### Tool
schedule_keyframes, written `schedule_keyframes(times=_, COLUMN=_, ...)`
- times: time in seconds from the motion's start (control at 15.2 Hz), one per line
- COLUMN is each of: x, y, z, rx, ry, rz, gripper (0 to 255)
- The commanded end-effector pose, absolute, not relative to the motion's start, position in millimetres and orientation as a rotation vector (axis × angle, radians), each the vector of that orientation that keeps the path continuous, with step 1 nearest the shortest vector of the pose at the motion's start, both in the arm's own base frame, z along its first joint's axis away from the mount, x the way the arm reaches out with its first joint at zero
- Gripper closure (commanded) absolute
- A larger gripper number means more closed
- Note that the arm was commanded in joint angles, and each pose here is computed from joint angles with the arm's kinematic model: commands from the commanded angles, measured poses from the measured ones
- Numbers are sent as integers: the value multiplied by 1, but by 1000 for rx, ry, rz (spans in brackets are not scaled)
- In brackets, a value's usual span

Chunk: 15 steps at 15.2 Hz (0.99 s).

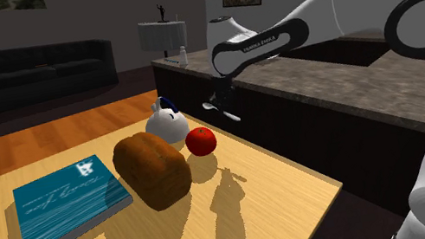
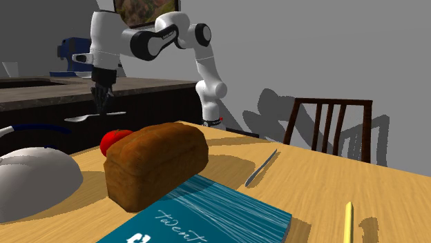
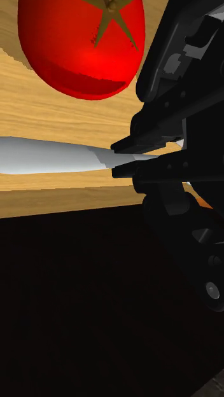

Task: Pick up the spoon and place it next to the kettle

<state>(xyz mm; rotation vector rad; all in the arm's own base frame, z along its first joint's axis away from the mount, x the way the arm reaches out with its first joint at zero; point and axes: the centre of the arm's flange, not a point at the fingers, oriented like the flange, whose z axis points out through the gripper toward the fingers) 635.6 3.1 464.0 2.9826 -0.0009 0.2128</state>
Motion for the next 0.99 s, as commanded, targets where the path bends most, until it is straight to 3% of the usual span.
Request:
schedule_keyframes(times=0.0, x=636, y=4, z=454, rx=2983, ry=-1, rz=214, gripper=255)
schedule_keyframes(times=0.92, x=636, y=4, z=380, rx=2983, ry=-1, rz=214, gripper=255)
